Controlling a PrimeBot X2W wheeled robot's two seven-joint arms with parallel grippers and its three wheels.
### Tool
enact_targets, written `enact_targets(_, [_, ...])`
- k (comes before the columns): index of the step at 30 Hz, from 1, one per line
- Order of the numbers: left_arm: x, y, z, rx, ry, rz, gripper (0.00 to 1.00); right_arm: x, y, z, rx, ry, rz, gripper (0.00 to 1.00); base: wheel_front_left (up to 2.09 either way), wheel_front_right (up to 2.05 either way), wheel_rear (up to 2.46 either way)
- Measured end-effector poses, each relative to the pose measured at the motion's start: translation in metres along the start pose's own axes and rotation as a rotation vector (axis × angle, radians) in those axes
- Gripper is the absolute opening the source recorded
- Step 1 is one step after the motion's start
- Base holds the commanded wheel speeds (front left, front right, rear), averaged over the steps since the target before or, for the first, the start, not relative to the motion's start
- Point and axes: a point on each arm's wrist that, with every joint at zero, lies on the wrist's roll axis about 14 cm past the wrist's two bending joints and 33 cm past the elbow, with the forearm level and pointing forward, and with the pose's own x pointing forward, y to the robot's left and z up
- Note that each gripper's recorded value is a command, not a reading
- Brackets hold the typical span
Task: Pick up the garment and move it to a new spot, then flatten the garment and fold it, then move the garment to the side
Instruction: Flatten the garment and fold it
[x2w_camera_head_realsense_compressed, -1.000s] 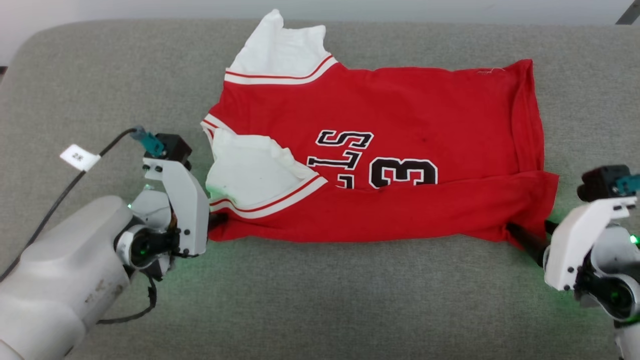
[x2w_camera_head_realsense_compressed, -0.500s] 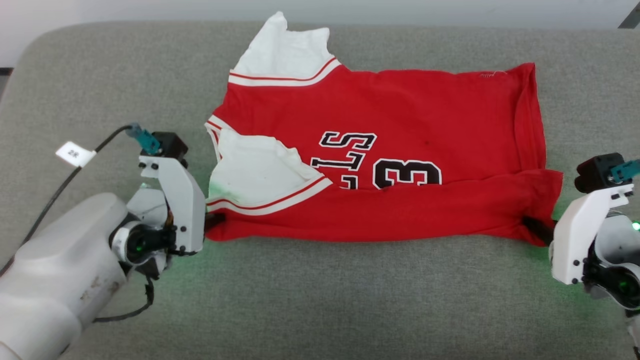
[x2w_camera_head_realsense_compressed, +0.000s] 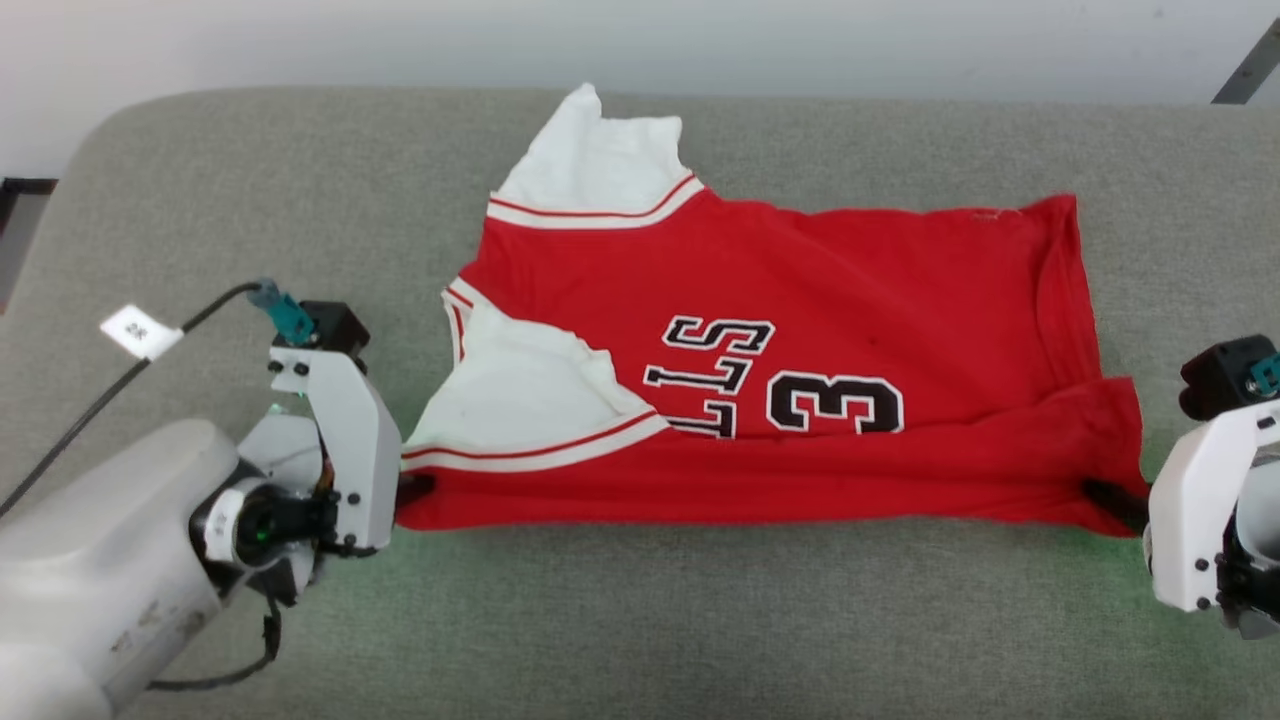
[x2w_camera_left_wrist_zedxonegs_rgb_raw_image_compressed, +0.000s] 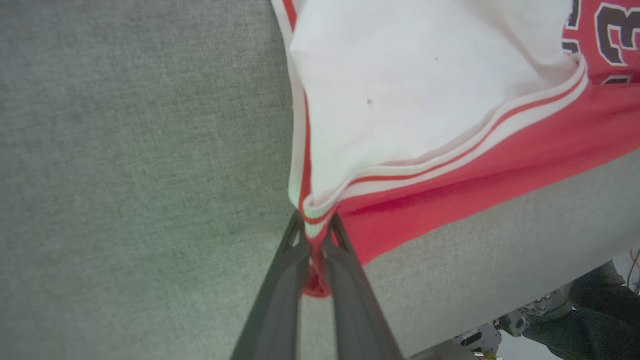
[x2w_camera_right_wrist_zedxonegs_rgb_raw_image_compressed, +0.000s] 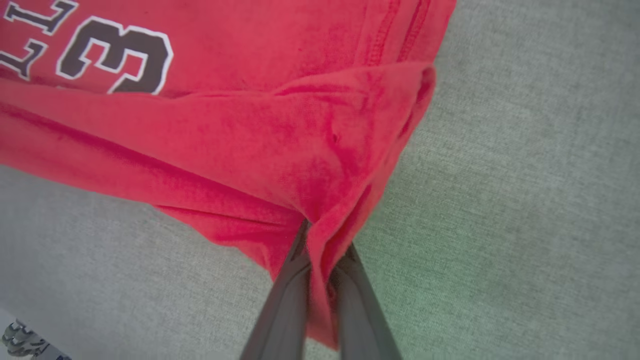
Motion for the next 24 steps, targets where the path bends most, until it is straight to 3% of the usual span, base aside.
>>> enact_targets(19, [-0.008, -0.02, -0.063, -0.019, 0.143, -0.013, 0.0, -0.017, 0.005, -0.04, 0.029, 0.091, 0.017, 0.0, 0.0, 0.0, 0.0])
enact_targets(21, [-0.007, -0.021, -0.063, -0.021, 0.14, -0.016, 0.34, -0.016, 0.007, -0.042, 0.028, 0.089, 0.015, 0.0, 0.0, 0.0, 0.0])
enact_targets(22, [-0.007, -0.022, -0.062, -0.022, 0.133, -0.016, 0.44, -0.016, 0.007, -0.041, 0.028, 0.086, 0.014, 0.06, 0.0, 0.0, 0.0])
enact_targets(23, [-0.006, -0.021, -0.061, -0.024, 0.129, -0.015, 0.93, -0.016, 0.008, -0.041, 0.027, 0.083, 0.014, 0.18, 0.0, 0.0, 0.0])
enact_targets(24, [-0.006, -0.02, -0.059, -0.026, 0.121, -0.013, 1.0, -0.016, 0.009, -0.041, 0.029, 0.079, 0.016, 0.31, 0.0, 0.0, 0.0])
